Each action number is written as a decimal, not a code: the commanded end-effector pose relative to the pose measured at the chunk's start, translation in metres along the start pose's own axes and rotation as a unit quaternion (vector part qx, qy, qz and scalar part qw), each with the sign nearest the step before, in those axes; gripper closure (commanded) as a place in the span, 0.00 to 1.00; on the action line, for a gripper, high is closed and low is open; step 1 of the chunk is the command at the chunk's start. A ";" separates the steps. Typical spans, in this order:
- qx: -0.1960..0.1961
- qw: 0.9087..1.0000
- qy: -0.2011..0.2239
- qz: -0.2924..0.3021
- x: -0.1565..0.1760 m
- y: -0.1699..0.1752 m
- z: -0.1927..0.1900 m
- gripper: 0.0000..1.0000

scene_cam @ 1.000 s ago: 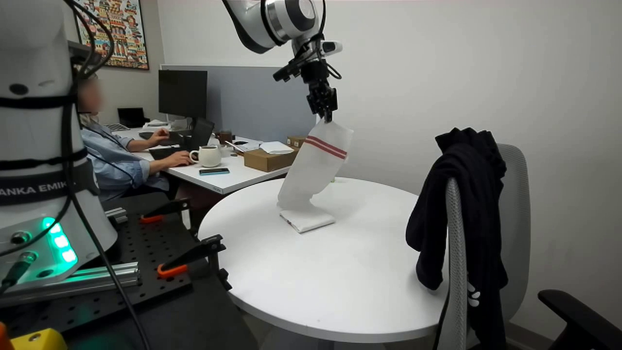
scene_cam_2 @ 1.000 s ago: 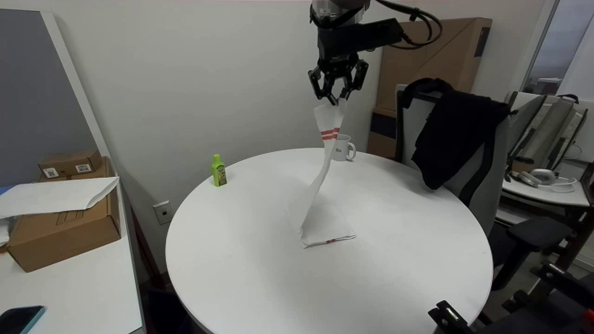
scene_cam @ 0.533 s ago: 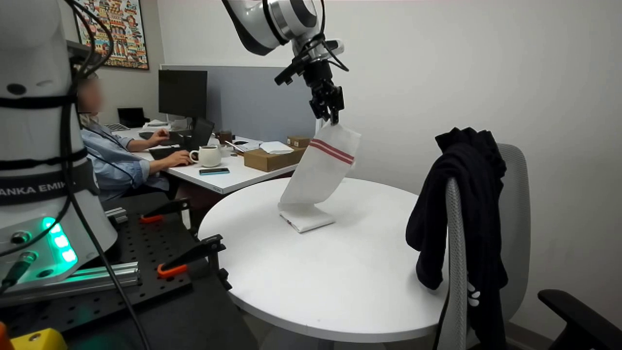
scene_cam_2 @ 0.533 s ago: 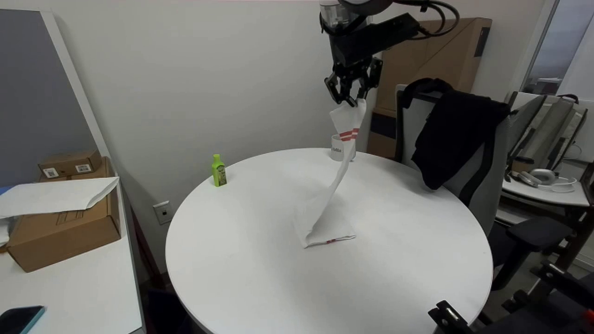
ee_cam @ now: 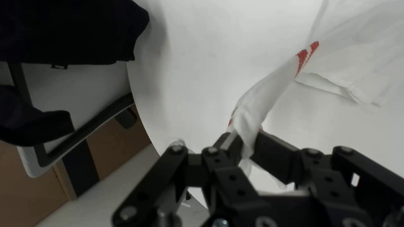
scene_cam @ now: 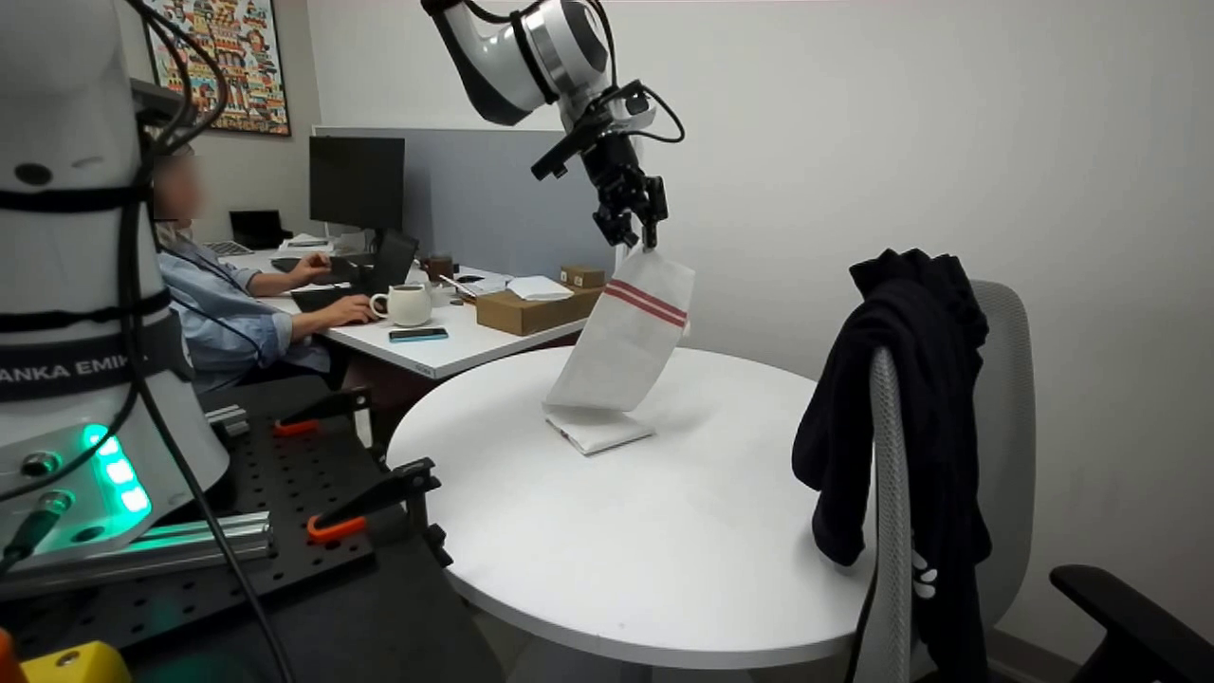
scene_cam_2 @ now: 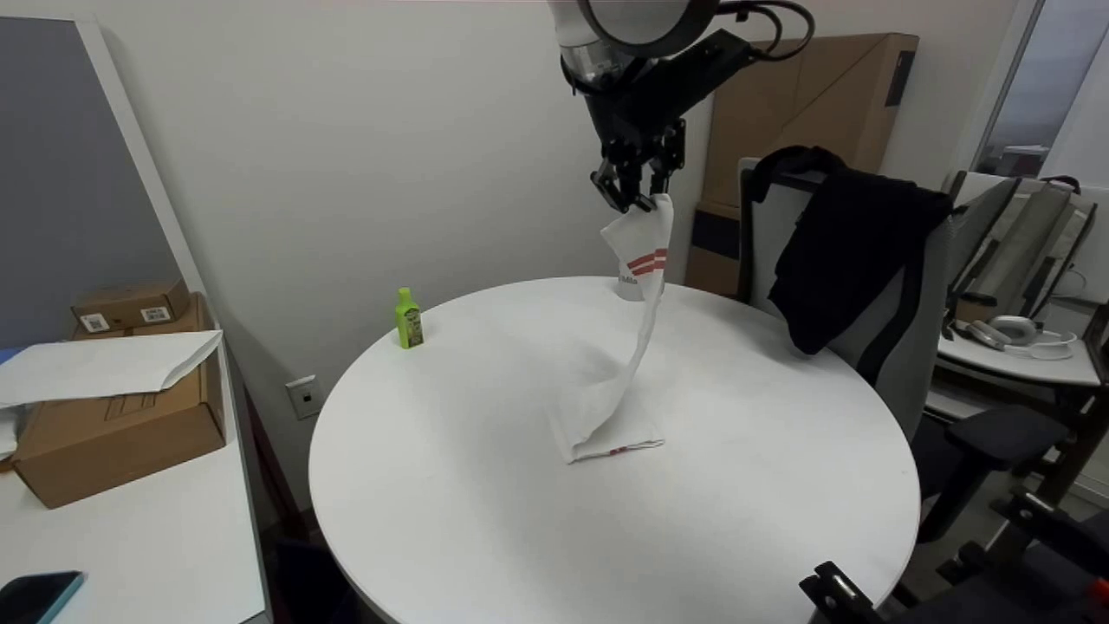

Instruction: Fold the white towel in a zigzag pattern

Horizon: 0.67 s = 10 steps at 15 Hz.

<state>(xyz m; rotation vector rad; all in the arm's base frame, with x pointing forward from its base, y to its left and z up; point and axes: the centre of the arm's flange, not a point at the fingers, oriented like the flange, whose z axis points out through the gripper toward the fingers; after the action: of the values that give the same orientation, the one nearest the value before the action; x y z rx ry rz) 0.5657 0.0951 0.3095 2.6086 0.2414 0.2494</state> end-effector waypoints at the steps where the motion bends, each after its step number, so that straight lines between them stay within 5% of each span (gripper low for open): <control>1: -0.032 0.996 0.001 -0.084 0.033 -0.018 -0.001 0.97; 10: -0.079 0.975 0.027 -0.207 0.066 -0.022 -0.028 0.97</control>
<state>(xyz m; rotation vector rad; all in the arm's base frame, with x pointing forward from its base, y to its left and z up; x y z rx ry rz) 0.6096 0.1351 0.3216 2.4041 0.6581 0.2039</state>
